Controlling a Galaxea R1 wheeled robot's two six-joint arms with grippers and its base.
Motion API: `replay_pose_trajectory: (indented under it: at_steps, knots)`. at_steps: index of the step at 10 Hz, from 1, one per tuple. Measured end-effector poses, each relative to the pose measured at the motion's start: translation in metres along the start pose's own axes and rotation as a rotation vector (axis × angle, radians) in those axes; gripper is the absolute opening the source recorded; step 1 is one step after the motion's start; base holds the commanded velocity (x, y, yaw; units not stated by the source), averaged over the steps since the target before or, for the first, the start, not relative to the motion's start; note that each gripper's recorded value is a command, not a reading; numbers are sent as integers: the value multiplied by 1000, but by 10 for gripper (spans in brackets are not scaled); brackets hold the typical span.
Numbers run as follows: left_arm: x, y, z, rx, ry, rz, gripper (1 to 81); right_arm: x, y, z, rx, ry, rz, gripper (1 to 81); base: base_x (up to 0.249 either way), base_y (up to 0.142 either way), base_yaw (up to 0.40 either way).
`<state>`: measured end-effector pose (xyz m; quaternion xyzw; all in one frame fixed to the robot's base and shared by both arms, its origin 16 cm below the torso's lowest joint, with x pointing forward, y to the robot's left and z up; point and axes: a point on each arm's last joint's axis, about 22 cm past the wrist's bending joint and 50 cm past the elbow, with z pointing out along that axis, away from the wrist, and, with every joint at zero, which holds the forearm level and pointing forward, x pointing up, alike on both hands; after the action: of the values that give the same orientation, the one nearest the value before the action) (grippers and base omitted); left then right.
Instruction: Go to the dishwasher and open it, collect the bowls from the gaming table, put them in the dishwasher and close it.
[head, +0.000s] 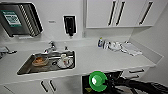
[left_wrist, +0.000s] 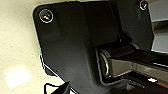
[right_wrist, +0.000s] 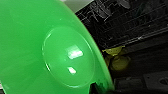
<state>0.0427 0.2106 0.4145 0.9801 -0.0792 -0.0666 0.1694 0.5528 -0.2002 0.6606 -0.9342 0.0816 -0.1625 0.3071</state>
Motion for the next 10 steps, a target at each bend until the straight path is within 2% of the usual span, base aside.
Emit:
replay_pose_trajectory:
  at_steps: [2,7,10]
  knots:
    - [0,-3,-1,4,-1,2,811,12,-1,-3,-1,24,3,811,0,0,0]
    - [0,2,1,-3,0,3,811,8,8,-6,-12,21,11,811,0,0,0]
    - [2,2,1,-3,7,3,811,-5,17,-8,-13,2,20,811,0,0,0]
